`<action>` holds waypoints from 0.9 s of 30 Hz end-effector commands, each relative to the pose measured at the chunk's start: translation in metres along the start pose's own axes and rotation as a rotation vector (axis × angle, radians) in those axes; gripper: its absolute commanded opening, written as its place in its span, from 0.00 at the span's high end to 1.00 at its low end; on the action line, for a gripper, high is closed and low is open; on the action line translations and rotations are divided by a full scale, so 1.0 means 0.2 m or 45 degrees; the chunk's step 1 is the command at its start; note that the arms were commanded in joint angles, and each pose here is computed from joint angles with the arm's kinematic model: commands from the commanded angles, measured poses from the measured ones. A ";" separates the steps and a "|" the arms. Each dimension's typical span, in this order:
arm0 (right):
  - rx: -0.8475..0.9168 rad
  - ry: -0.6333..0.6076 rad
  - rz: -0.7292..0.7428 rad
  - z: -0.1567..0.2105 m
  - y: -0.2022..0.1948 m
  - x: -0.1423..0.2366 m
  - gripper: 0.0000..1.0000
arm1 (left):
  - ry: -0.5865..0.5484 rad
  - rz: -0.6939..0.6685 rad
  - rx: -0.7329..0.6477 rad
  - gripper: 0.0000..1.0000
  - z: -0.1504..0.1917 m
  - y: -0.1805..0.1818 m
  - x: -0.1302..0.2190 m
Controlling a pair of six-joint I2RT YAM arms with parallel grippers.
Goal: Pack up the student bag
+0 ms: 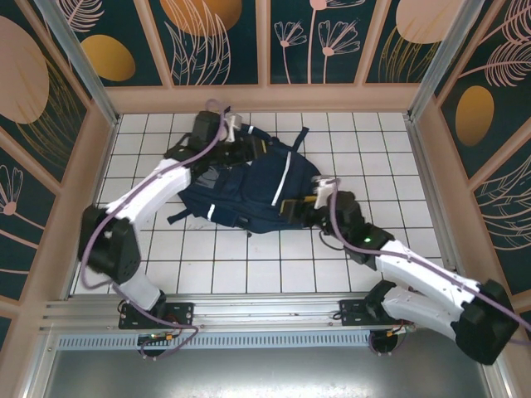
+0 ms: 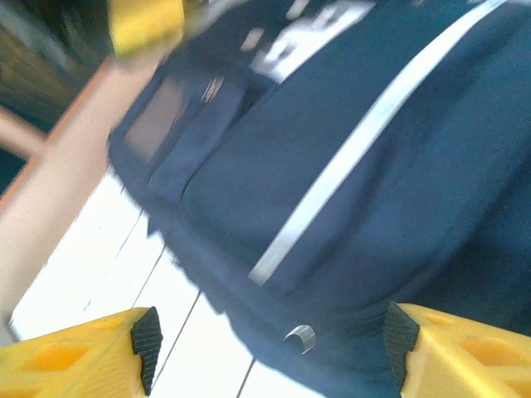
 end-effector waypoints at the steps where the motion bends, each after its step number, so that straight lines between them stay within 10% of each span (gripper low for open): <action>1: 0.074 0.164 -0.167 0.10 0.15 -0.10 0.31 | -0.193 -0.038 0.107 0.37 -0.04 0.08 0.25; 27: 0.356 0.333 0.235 0.60 0.32 -0.64 0.43 | -0.372 -0.144 0.304 0.35 0.10 0.35 0.52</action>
Point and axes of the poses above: each hand's point on the last joint's axis, 136 mm out from that joint toward the fingers, its own x axis back along the fingers, its own y axis along the line the jaws close on, z = x × y, the point moved 9 cm from there along x, back along the fingers, and after that the axes turned 13 degrees about x, right-handed, at the moved point
